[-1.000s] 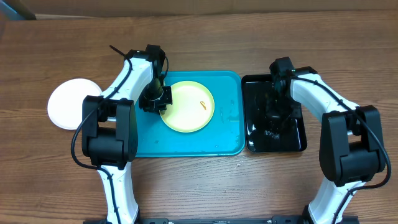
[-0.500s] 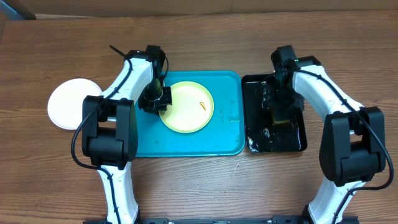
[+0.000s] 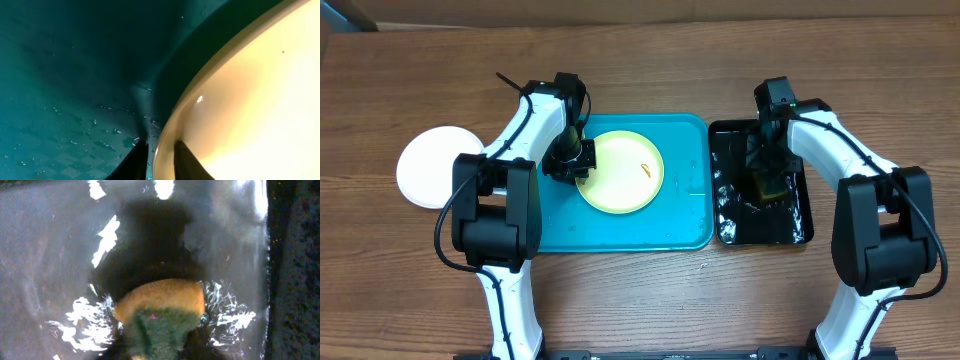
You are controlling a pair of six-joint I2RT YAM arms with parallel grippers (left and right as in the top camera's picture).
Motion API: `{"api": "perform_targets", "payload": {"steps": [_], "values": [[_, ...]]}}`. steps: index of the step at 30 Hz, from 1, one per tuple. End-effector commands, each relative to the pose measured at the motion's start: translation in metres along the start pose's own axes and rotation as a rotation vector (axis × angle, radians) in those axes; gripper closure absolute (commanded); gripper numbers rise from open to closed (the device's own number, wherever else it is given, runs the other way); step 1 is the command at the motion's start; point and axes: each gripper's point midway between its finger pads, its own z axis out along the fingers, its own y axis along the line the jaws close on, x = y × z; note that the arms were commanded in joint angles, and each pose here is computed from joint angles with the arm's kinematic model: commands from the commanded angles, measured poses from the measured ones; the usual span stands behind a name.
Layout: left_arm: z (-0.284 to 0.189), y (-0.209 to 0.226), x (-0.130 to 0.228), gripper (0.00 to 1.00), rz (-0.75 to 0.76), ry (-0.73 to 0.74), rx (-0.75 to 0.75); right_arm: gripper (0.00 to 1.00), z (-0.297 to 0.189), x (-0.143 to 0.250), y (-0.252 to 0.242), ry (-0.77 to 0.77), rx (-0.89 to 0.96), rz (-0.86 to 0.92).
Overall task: Clean dirty plates on tray and stack at the side
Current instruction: 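Lift the sponge from the black tray with the right gripper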
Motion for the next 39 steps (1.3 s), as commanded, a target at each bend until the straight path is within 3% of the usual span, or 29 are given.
{"api": "perform_targets", "payload": {"steps": [1, 14, 20, 26, 28, 30, 31, 39], "values": [[0.015, 0.007, 0.004, 0.75, 0.019, 0.027, -0.05, 0.23, -0.016, -0.014, 0.002, -0.021, -0.005, 0.004], [0.015, 0.005, 0.0, 0.67, 0.019, 0.008, -0.044, 0.26, -0.01, 0.017, -0.014, 0.096, 0.054, 0.002], [0.015, 0.005, -0.001, 0.66, 0.019, 0.005, -0.044, 0.32, -0.004, 0.017, -0.02, 0.088, 0.062, 0.014], [0.015, 0.004, -0.005, 0.62, 0.019, -0.01, -0.039, 0.31, -0.004, 0.016, -0.027, 0.099, 0.049, 0.034], [0.015, 0.004, -0.005, 0.62, 0.019, -0.01, -0.039, 0.34, -0.003, 0.016, -0.03, 0.103, 0.046, 0.042], [0.015, 0.004, -0.004, 0.62, 0.019, -0.009, -0.039, 0.49, -0.003, 0.017, -0.028, 0.108, 0.027, 0.049], [0.015, 0.004, -0.004, 0.62, 0.02, -0.009, -0.039, 0.49, -0.003, 0.017, -0.026, 0.114, 0.007, 0.053], [0.015, 0.003, -0.007, 0.6, 0.02, -0.021, -0.036, 0.38, 0.01, 0.038, -0.016, 0.172, -0.054, 0.056]]}}
